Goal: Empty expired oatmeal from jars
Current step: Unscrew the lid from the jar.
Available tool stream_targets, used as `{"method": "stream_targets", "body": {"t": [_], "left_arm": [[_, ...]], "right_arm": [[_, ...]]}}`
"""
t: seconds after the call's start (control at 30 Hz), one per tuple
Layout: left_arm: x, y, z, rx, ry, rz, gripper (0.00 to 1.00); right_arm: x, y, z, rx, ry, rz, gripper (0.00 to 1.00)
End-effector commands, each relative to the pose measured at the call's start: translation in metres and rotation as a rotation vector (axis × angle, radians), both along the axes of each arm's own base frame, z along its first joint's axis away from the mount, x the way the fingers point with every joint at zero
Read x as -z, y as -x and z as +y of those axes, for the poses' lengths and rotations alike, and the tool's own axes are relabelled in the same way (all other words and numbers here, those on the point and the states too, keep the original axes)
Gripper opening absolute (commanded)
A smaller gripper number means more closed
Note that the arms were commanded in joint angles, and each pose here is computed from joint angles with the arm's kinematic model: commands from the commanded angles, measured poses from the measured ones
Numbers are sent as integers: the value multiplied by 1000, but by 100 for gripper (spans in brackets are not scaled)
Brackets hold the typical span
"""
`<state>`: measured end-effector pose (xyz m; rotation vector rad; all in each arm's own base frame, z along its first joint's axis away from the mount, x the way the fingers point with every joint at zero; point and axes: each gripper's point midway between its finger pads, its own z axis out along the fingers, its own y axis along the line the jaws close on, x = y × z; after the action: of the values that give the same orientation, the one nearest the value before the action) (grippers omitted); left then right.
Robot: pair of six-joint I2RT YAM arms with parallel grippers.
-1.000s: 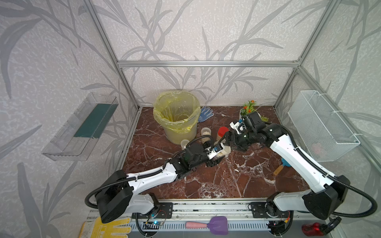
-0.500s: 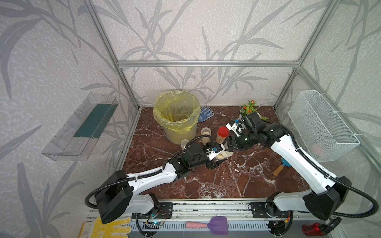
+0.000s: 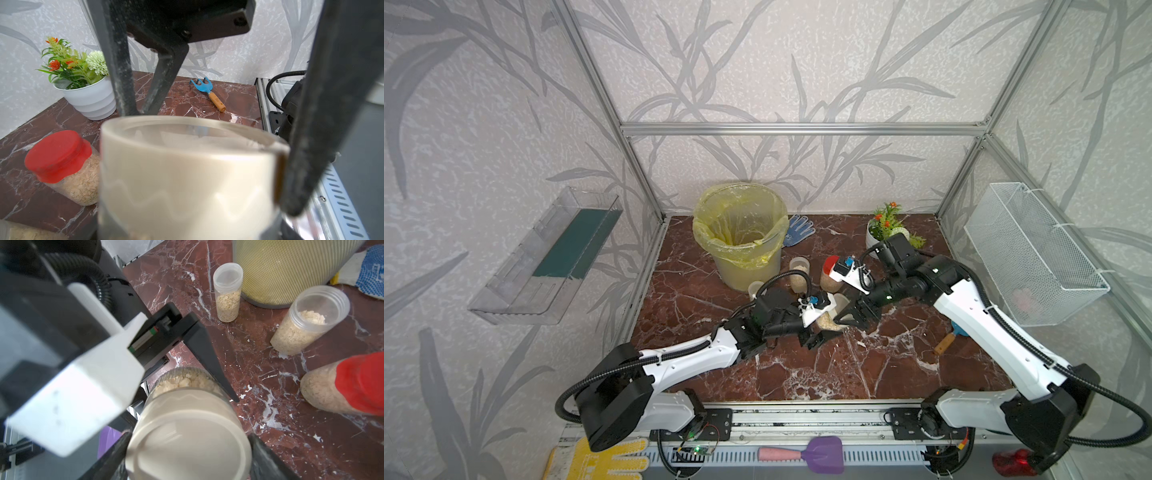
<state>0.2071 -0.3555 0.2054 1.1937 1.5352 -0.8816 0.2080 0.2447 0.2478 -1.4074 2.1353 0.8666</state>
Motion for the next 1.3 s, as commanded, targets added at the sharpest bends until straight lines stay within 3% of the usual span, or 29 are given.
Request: {"method": "stream_targets", "body": {"t": [0.0, 0.37, 0.87, 1.1, 1.27], "left_arm": [[-64, -5, -5, 5, 191, -138, 3], [-64, -16, 4, -50, 189, -154, 0], [-61, -27, 7, -92, 201, -145, 0], [-65, -22, 15, -96, 203, -154, 0], [-61, -23, 18, -116, 190, -162, 0]], "right_arm": [[-3, 22, 14, -205, -35, 34, 61], [-6, 22, 2, -187, -50, -24, 84], [-7, 21, -32, -60, -45, -98, 91], [-13, 9, -51, 86, -68, -192, 94], [-24, -13, -57, 257, -92, -146, 95]]}}
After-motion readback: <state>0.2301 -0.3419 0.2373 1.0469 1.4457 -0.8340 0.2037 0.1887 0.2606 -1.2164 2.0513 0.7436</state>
